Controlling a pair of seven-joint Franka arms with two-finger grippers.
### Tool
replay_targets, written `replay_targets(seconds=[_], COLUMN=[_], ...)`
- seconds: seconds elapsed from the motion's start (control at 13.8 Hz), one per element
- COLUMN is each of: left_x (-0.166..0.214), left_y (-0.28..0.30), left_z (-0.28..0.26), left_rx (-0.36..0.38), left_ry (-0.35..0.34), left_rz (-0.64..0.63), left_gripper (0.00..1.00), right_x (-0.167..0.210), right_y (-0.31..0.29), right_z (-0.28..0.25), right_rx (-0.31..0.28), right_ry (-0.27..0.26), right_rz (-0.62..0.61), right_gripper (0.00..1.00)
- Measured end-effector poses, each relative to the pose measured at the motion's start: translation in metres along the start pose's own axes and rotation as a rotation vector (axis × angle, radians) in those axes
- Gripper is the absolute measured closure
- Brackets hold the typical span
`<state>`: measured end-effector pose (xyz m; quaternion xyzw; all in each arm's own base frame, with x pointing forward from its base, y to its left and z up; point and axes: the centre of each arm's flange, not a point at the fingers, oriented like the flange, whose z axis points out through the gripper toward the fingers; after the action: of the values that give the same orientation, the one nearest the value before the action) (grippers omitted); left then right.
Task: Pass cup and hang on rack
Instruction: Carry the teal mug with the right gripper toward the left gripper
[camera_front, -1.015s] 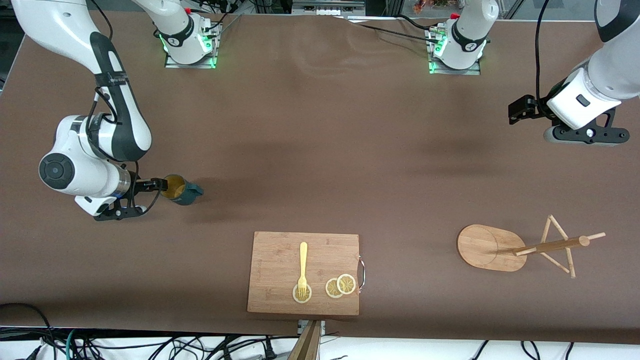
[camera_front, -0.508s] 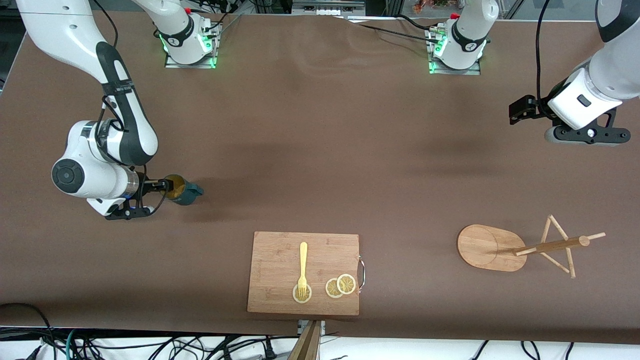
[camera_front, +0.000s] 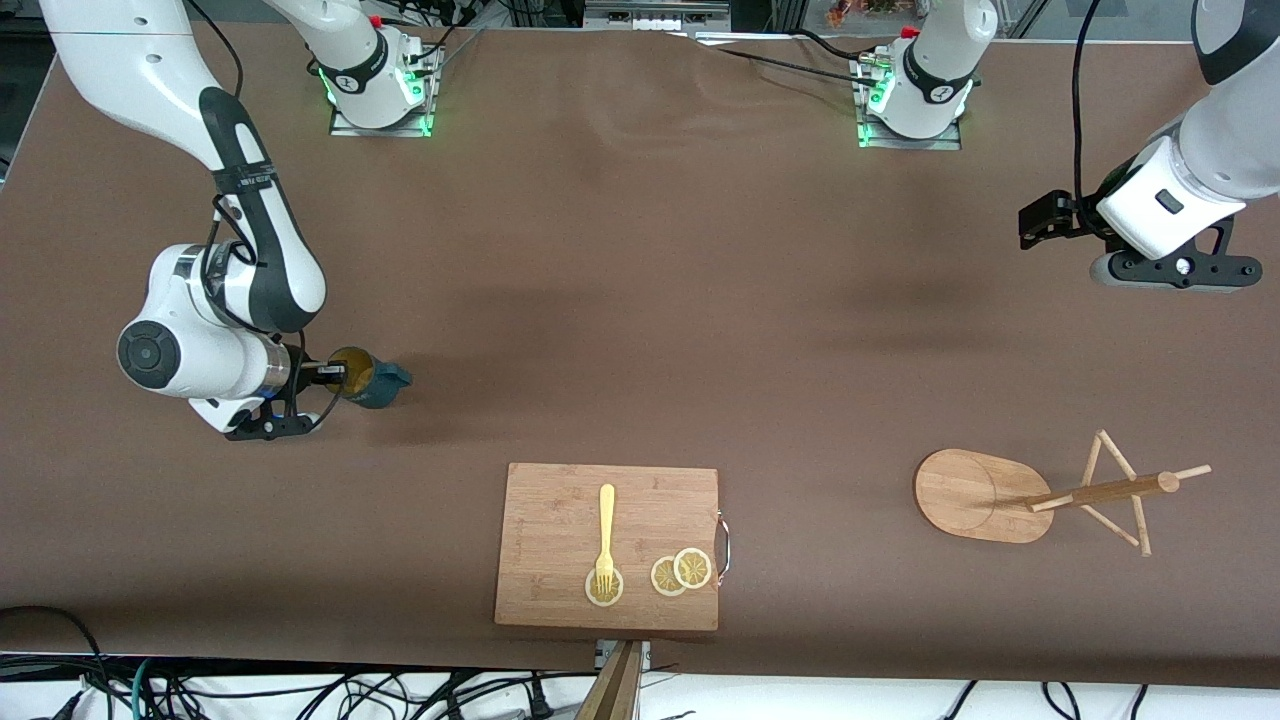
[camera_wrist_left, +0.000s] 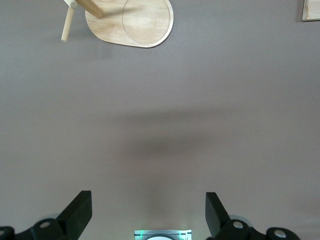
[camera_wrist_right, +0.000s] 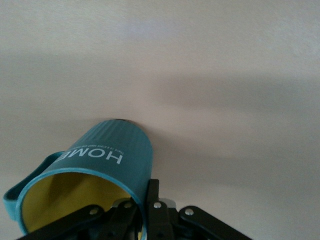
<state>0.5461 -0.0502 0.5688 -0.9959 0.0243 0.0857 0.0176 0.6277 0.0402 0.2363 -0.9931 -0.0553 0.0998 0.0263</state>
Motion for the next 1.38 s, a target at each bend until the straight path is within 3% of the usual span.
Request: replay_targets(seconds=[0.22, 0.36, 0.8, 1.16, 1.38], left_x=[0.0, 0.0, 0.006, 0.03, 0.036], left_y=[0.0, 0.0, -0.003, 0.011, 0.012], left_z=[0.0, 0.0, 0.009, 0.052, 0.061], left_rx=[0.0, 0.0, -0.003, -0.008, -0.011], left_ry=[0.0, 0.0, -0.019, -0.1, -0.11], left_rz=[0.0, 0.0, -0.005, 0.028, 0.064], left_gripper=[0.0, 0.0, 0.0, 0.0, 0.0], right_x=[0.011, 0.017, 0.011, -0.026, -0.048], right_y=[-0.041, -0.089, -0.295, -0.455, -0.505], right_z=[-0.018, -0.033, -0.056, -0.022, -0.013], right_rx=[0.0, 0.012, -0.011, -0.016, 0.03], right_ry=[0.041, 0.063, 0.025, 0.064, 0.081], right_rz=[-0.046, -0.008, 0.165, 0.211, 0.22], right_gripper=[0.96, 0.96, 0.96, 0.96, 0.96])
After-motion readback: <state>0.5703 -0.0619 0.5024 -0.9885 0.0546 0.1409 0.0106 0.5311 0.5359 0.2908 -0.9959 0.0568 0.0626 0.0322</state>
